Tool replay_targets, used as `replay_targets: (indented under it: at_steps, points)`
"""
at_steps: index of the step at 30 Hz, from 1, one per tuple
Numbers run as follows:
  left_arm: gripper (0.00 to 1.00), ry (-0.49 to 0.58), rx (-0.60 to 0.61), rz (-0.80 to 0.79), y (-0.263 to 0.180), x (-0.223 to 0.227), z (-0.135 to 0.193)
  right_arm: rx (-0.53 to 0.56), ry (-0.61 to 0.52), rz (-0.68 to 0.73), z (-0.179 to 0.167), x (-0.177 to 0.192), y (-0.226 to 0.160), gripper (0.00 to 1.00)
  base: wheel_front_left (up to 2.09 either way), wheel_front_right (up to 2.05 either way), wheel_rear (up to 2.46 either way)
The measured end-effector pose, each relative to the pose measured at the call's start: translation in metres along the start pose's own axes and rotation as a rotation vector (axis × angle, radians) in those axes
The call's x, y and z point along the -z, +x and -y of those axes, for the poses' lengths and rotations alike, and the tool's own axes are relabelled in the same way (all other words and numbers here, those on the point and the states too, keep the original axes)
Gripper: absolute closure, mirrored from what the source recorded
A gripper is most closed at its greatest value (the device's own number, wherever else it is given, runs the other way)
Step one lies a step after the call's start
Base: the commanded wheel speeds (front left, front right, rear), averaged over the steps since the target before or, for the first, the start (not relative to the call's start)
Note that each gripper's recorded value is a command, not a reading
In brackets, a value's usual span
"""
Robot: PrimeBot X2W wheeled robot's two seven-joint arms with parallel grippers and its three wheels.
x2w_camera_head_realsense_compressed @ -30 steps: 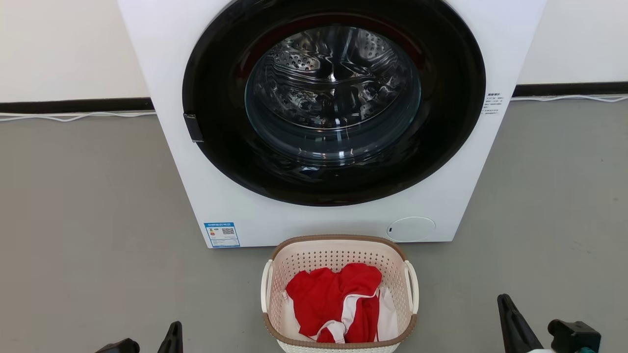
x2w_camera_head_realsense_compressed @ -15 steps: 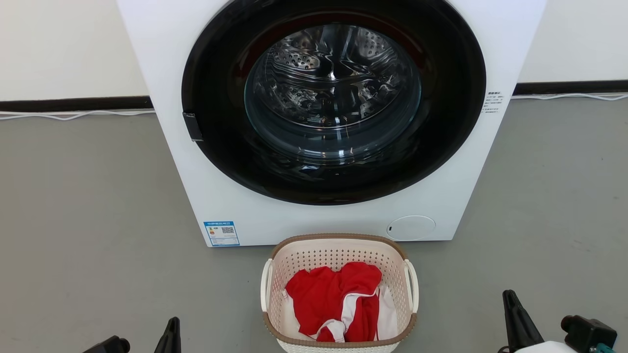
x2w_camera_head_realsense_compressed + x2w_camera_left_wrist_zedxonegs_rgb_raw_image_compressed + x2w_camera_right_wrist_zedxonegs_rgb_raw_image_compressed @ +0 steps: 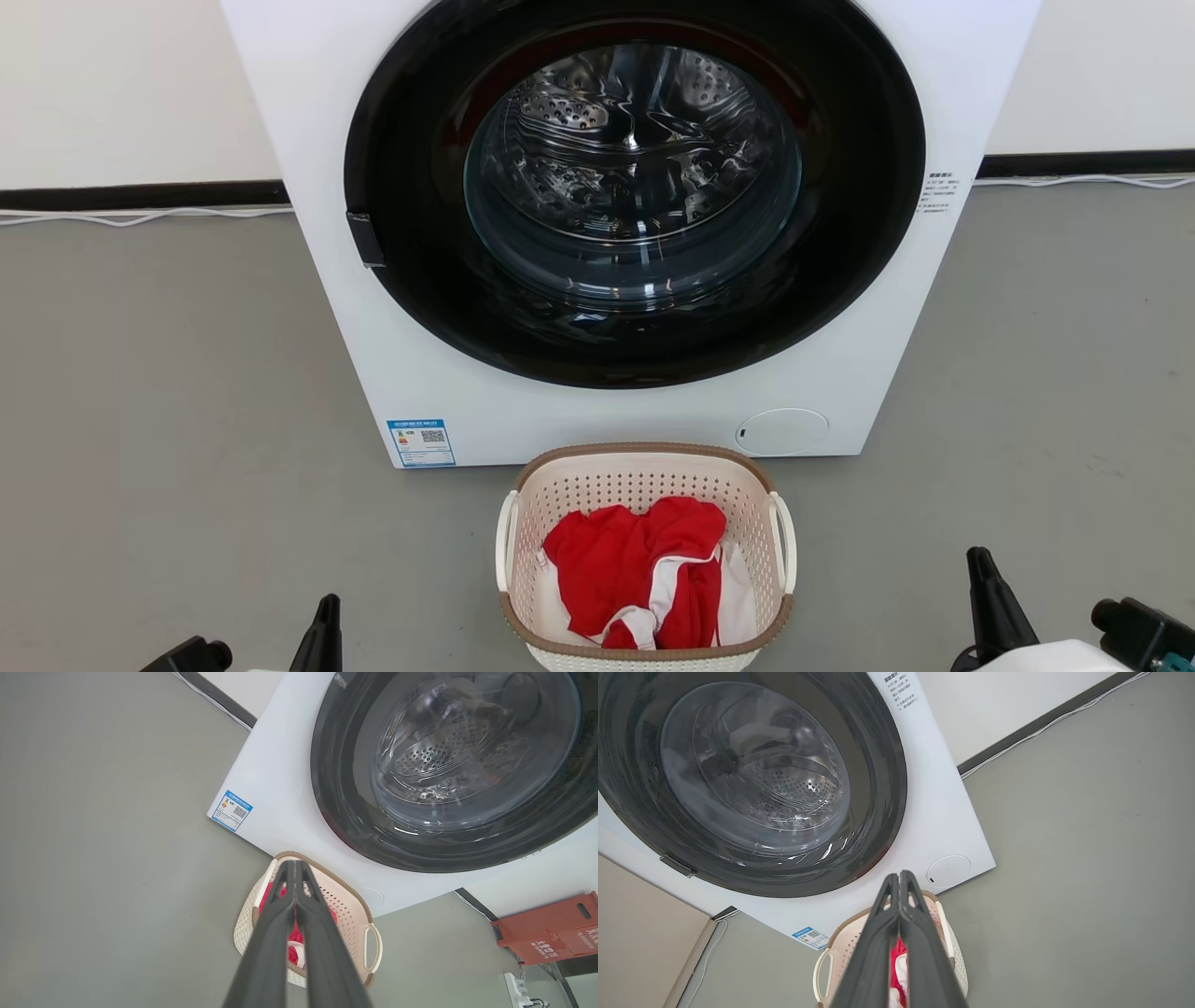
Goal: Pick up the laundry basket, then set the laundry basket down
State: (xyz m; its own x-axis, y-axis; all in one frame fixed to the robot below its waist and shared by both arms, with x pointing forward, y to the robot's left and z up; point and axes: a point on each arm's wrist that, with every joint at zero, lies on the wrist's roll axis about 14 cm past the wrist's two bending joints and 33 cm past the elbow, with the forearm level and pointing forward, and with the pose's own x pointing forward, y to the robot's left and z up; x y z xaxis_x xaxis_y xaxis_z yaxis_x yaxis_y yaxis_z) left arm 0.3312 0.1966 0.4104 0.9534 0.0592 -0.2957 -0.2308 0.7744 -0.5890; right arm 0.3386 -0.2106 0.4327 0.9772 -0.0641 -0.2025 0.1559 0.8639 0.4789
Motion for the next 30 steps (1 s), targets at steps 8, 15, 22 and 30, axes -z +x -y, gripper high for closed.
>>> replay_targets:
  at_steps: [8,15,22,30]
  points:
    - [1.00,-0.090,0.005,0.008,0.005,-0.006,0.005,0.012,0.103,-0.001,0.001,0.000,0.001,1.00,0.00,0.00,0.00]
    - [1.00,-0.171,0.012,0.000,0.006,-0.006,0.008,0.014,0.189,0.001,0.000,-0.003,0.003,1.00,0.00,0.00,0.00]
    - [1.00,-0.243,0.022,0.000,0.007,-0.009,0.011,0.005,0.275,0.010,-0.005,-0.009,0.007,1.00,0.00,0.00,0.00]
    - [1.00,-0.325,0.031,0.001,0.008,-0.012,0.013,-0.002,0.375,0.019,-0.008,-0.014,0.011,1.00,0.00,0.00,0.00]
